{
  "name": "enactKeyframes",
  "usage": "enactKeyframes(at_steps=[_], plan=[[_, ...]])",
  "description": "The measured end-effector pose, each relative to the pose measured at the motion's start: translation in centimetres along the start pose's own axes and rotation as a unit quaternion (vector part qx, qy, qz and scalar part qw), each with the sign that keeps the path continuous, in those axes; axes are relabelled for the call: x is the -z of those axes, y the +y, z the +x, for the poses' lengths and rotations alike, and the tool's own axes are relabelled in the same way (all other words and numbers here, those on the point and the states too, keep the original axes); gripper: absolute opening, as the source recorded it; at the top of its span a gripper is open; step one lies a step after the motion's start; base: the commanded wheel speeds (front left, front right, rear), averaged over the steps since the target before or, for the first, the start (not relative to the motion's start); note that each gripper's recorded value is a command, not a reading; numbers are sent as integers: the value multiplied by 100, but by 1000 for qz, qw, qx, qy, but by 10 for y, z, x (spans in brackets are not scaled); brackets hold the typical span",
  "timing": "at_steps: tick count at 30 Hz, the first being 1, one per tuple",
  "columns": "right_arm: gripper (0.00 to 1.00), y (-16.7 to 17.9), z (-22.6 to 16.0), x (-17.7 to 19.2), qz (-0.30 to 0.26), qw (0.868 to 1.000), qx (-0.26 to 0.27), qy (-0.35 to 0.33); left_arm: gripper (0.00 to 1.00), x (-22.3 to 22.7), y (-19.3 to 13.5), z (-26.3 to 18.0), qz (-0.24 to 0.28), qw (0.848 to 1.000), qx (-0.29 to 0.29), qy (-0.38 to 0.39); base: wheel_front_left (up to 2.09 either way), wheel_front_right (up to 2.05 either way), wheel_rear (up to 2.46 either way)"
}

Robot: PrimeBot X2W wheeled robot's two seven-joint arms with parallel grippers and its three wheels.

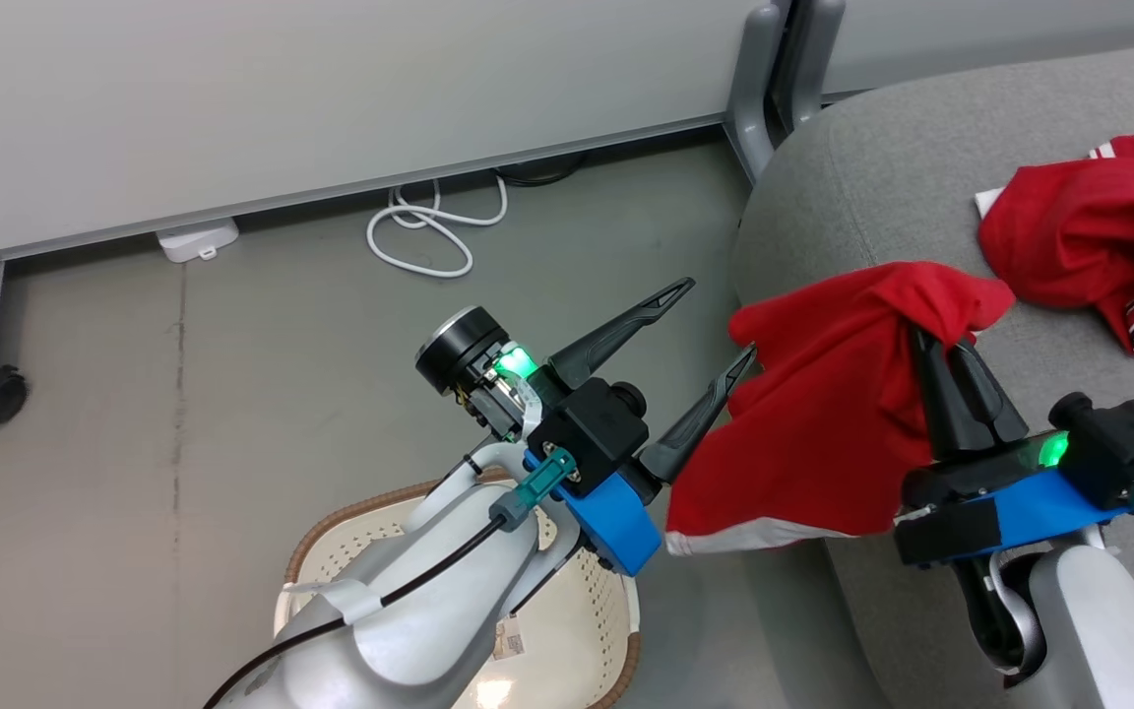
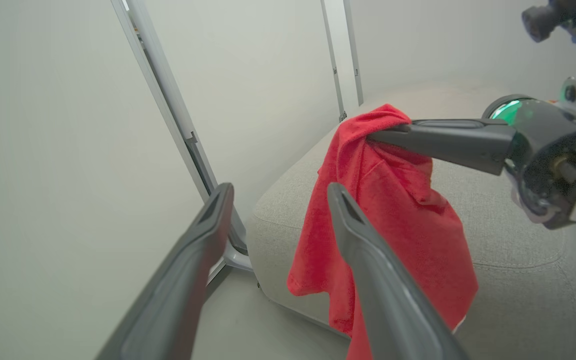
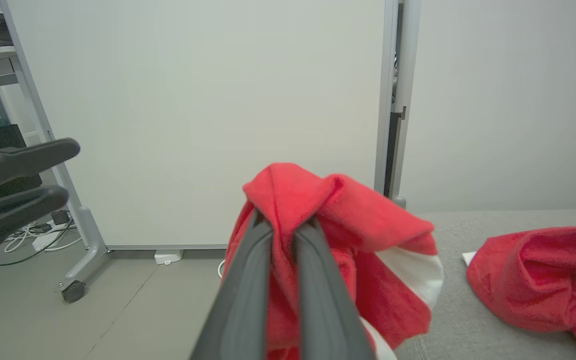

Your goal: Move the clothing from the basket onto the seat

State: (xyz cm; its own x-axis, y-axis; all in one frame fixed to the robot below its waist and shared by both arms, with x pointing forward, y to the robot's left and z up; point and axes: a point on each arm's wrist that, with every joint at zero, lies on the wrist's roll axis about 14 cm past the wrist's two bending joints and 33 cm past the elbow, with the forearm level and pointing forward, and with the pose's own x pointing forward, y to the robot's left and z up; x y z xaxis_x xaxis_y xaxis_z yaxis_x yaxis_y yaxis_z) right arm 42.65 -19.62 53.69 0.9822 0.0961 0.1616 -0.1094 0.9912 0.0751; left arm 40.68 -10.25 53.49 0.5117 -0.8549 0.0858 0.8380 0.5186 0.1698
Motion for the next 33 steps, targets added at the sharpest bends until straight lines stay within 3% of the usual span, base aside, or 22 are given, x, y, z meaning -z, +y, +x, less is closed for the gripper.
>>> enactKeyframes(at_steps=[11,22,28,33], plan=[[0,-58,-28,1,-27,996,87,10,100,11,-22,22,-19,999,48,-3,0,0,0],[0,-72,-29,-3,-34,993,112,3,100,19,-29,28,-29,998,62,-1,0,0,0],[0,-82,4,-40,-59,991,110,-54,100,25,-21,29,-35,998,55,1,0,0,0],[0,-105,36,-84,-99,981,121,-115,100,39,-12,32,-39,998,53,7,0,0,0]])
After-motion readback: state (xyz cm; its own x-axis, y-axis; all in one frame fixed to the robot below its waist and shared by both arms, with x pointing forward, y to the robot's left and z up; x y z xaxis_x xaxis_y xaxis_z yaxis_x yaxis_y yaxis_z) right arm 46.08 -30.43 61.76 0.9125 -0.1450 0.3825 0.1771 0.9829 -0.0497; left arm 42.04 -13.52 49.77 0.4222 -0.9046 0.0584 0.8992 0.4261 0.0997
